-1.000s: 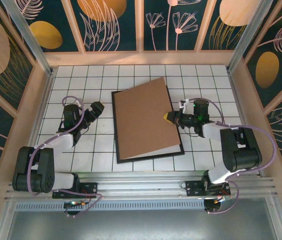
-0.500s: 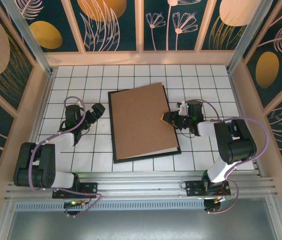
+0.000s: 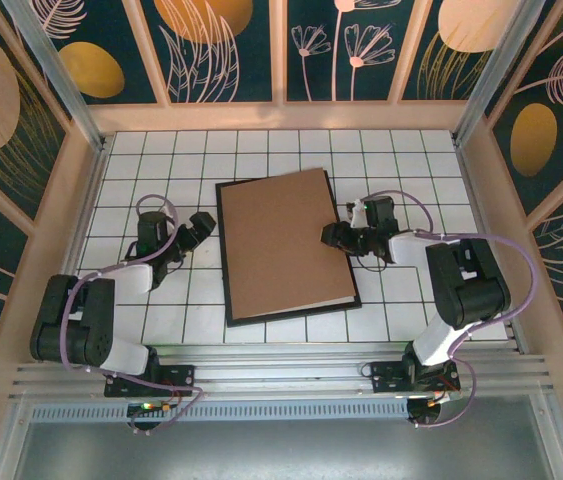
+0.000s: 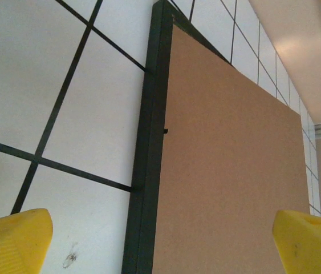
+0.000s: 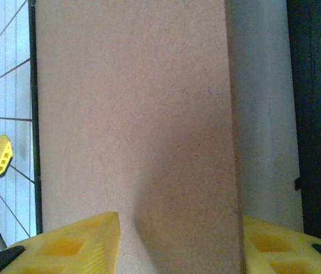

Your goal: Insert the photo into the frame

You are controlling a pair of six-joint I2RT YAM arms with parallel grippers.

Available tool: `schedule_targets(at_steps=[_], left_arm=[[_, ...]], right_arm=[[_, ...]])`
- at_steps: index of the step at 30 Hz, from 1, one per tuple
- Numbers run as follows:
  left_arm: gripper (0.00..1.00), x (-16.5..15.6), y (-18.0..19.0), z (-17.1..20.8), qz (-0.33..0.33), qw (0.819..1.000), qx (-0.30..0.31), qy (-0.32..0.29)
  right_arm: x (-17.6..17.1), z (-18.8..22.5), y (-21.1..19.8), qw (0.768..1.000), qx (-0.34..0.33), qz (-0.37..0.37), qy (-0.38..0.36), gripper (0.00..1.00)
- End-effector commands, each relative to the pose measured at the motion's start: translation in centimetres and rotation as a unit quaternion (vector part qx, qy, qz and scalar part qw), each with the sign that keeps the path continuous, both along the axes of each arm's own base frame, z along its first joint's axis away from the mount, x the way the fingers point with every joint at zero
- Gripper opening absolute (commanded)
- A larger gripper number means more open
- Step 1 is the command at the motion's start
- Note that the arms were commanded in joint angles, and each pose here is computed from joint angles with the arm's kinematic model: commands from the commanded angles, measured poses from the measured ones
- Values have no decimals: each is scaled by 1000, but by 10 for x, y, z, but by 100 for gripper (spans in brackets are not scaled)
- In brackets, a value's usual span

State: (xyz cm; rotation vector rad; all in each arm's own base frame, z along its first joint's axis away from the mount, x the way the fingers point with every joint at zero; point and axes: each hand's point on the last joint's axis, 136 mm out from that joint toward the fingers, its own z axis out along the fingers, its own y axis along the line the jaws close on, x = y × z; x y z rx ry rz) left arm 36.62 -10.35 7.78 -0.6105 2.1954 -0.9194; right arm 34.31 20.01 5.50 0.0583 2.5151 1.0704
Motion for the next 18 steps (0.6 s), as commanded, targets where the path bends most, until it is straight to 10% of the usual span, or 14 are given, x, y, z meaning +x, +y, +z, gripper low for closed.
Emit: schedule_targets(at_steps=[1, 18], left_arm=[[99, 2, -5, 1, -11, 1000, 9, -14], [99, 0, -14, -5, -24, 1000, 11, -6]], right_arm=[[9, 0, 2, 999, -34, 8, -19, 47], [17, -1, 0, 997, -67, 12, -27, 49]])
